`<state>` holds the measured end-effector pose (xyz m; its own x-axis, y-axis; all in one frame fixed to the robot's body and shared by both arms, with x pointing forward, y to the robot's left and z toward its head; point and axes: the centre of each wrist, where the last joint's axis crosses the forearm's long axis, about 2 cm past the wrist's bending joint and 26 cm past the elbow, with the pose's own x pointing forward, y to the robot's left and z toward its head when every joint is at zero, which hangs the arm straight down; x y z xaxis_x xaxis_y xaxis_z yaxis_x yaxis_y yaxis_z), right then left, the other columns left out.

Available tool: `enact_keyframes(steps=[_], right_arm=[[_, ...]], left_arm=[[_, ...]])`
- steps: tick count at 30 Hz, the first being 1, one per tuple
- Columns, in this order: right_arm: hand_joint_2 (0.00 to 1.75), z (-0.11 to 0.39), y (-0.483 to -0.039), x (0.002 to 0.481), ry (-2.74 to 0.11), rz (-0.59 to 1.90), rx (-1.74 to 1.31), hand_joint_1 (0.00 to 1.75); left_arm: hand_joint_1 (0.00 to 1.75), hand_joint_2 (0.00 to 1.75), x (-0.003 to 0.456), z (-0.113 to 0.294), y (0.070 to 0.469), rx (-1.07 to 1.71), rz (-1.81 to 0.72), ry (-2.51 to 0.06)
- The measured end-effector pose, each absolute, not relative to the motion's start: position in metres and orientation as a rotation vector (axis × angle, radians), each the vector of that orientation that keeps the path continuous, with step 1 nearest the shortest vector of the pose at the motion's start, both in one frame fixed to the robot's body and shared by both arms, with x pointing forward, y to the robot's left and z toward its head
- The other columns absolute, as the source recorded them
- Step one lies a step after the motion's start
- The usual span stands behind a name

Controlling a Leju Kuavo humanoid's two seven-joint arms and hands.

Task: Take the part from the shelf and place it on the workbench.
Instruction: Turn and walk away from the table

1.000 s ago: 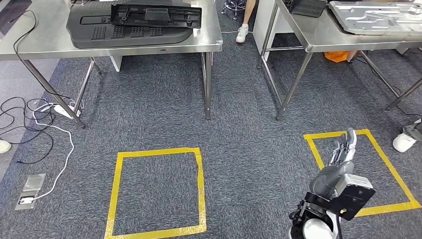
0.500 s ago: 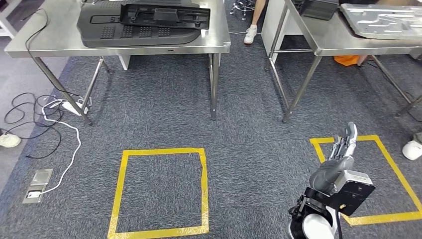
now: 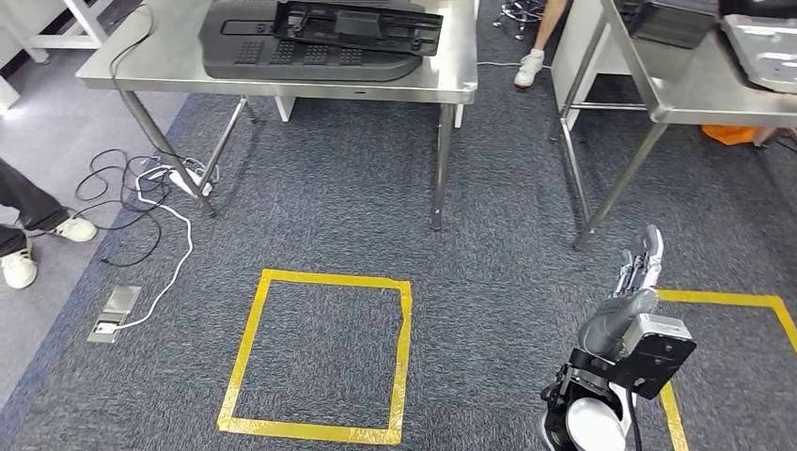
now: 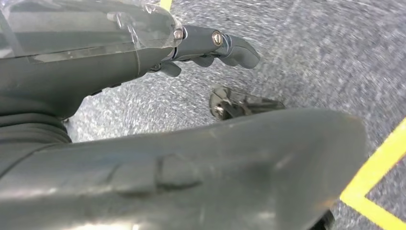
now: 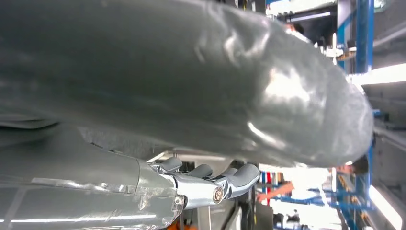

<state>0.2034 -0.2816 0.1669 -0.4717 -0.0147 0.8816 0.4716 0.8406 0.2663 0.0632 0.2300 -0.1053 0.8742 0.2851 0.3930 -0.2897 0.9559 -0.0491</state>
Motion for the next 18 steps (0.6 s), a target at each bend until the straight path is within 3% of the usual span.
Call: enact_keyframes(steps=[18], right_arm=[[0.00, 0.1574, -0.2813, 0.1954, -1.976, -0.573, -0.331, 0.00]], left_arm=[[0.00, 0.00, 0.0651, -0.1049, 0.2296, 0.015, 0.300, -0.414]])
